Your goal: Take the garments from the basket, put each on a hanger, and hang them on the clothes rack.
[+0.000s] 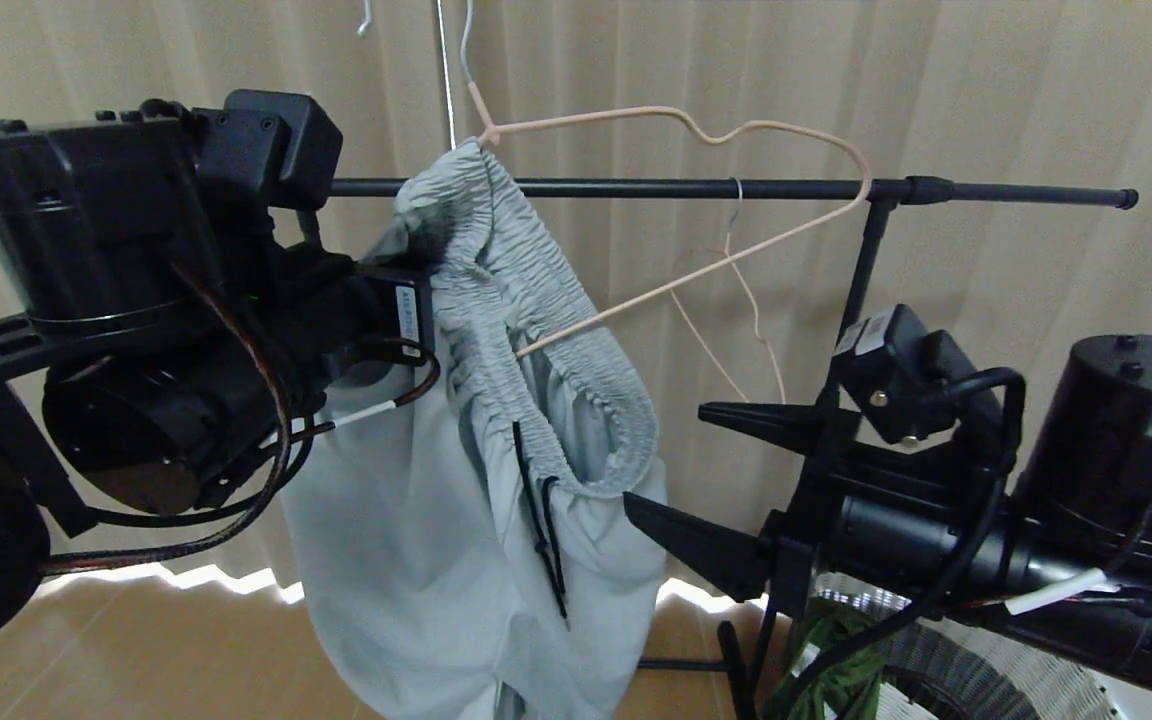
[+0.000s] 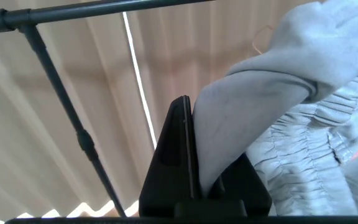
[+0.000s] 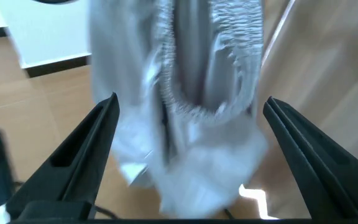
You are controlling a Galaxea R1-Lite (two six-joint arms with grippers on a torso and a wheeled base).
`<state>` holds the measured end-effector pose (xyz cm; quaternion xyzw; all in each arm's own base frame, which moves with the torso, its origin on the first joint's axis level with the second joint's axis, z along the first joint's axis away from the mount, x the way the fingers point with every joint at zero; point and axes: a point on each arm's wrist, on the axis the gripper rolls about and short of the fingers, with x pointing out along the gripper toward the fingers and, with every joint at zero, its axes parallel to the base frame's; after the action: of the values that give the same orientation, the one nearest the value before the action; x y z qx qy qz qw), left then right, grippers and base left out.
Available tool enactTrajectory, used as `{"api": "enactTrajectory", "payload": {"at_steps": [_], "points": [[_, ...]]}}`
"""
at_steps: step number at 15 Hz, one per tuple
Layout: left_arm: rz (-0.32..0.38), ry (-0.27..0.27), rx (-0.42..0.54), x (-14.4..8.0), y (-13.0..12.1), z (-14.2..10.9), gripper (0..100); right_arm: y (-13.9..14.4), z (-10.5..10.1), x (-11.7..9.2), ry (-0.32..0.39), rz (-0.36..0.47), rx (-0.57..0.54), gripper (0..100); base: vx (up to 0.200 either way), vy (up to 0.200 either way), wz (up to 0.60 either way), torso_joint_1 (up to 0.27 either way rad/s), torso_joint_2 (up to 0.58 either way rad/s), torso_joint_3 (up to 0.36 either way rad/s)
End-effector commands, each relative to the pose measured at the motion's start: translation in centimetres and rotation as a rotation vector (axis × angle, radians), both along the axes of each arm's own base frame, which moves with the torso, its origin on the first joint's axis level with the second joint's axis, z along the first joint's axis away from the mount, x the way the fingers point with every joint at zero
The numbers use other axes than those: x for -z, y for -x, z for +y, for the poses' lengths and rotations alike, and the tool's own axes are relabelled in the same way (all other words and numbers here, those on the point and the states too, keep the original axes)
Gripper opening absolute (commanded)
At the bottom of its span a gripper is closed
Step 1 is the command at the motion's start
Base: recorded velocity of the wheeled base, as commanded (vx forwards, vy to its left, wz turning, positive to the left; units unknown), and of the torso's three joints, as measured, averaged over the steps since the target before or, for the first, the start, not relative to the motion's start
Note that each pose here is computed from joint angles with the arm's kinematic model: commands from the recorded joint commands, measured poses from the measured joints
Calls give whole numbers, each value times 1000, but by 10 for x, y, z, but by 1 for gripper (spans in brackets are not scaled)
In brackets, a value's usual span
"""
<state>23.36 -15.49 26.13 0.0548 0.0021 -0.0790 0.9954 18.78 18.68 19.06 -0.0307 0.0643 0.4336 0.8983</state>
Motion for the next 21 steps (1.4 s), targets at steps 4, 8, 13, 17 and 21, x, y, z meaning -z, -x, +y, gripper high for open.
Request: {"api": "enactTrajectory", "payload": {"at_steps": [4, 8, 13, 17, 21], "points": [[-5, 5, 36, -1, 7, -7, 0, -21, 20, 26, 51, 36, 58, 100, 0, 0, 0, 0, 0, 0], [-8, 7, 33, -2, 10, -4, 0, -25, 18, 32, 62, 41, 93, 0, 0, 0, 0, 0, 0, 0], [-23, 19, 54, -7, 23, 2, 0, -34, 16, 42, 88, 65, 118, 0, 0, 0, 0, 0, 0, 0], [-44, 24, 46, -13, 26, 7, 0, -41, 2, 43, 102, 69, 184, 0, 0, 0, 0, 0, 0, 0], [-43, -18, 34, -10, 25, 10, 0, -48, -16, 42, 175, 30, 252, 0, 0, 0, 0, 0, 0, 0]]}}
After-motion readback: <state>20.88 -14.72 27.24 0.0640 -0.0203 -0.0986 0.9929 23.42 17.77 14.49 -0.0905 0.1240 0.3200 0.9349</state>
